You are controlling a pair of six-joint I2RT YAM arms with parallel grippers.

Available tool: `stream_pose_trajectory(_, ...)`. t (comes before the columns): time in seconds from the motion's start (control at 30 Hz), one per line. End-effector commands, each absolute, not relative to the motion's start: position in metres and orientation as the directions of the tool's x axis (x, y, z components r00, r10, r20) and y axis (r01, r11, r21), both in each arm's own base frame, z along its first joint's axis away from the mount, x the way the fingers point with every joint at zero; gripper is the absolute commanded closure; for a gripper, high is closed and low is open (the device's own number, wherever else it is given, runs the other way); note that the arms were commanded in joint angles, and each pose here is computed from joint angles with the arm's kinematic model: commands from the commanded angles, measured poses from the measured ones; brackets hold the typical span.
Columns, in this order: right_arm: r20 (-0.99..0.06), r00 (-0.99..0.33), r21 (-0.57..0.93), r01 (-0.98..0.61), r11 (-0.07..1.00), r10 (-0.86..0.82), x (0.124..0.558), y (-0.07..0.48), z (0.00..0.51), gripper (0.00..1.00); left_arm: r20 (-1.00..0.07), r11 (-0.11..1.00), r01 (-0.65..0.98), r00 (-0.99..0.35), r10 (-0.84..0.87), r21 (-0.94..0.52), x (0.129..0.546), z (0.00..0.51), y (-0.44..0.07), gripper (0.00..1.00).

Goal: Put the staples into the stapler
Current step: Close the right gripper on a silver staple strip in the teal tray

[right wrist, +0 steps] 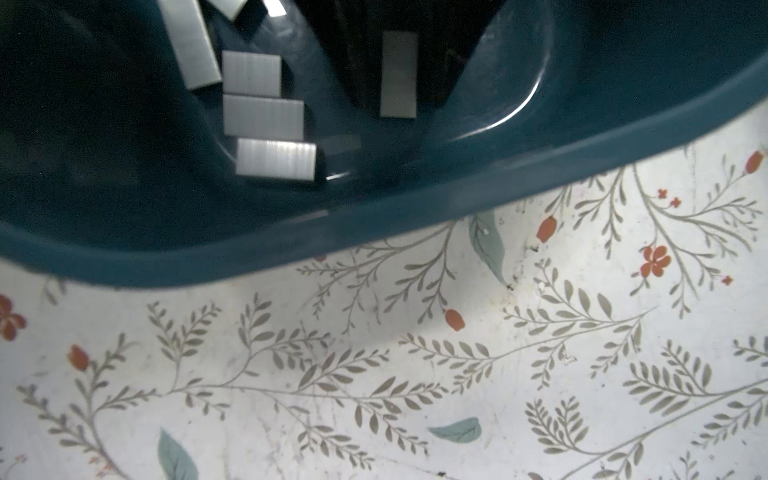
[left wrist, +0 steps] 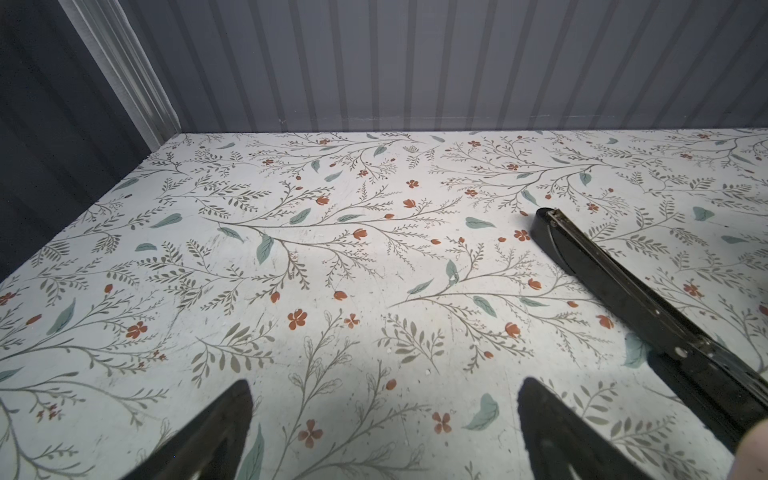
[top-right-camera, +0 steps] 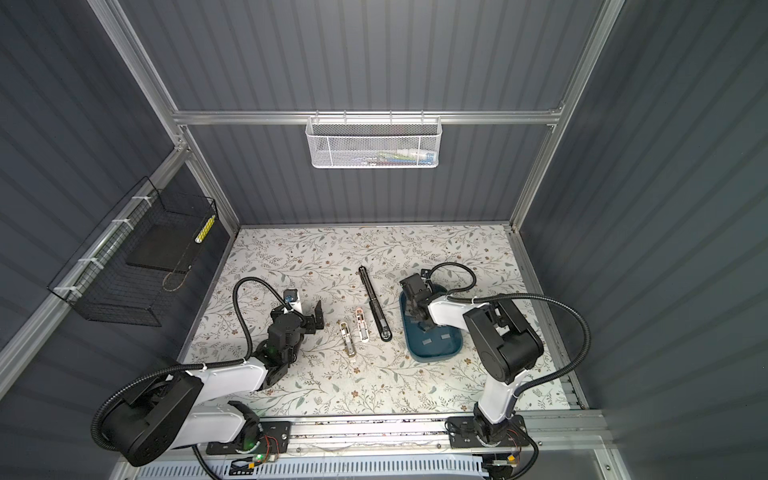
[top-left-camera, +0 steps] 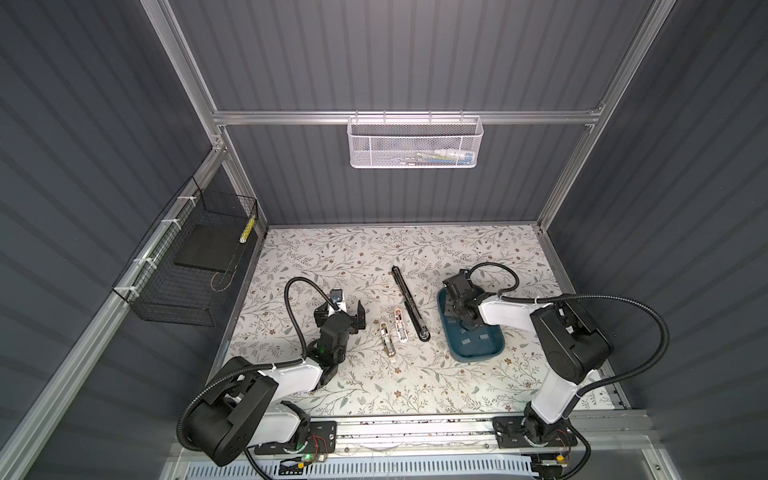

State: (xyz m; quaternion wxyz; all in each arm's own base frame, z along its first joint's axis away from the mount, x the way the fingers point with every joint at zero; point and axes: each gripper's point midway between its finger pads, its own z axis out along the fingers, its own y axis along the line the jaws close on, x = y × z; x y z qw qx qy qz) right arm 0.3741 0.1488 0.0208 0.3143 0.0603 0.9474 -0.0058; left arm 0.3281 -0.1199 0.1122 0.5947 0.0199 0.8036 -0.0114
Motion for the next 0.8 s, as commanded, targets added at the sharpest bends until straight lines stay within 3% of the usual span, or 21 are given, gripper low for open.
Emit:
stream_pose_trajectory(0.0, -0.562, -0.822, 0.006, 0.114, 0.993, 0.098, 0.3692, 0.1473, 0.008, 0.75, -0.961, 0.999, 0.047, -0.276, 0.01, -0.003, 0.3277, 0.1171, -0.1195, 0.0)
stream_pose_trajectory(0.43, -0.56, -0.823, -0.033, 0.133, 0.991, 0.092, 0.3699, 0.1404, 0.0049, 0.74, -0.961, 0.999, 0.048, -0.277, 0.01, -0.003, 0.3274, 0.1166, -0.1195, 0.0)
stream_pose_trajectory(0.77, -0.556, -0.826, -0.039, 0.132, 0.99, 0.088, 0.3703, 0.1399, 0.0017, 0.8, -0.961, 0.999, 0.047, -0.276, 0.011, -0.002, 0.3276, 0.1169, -0.1194, 0.0)
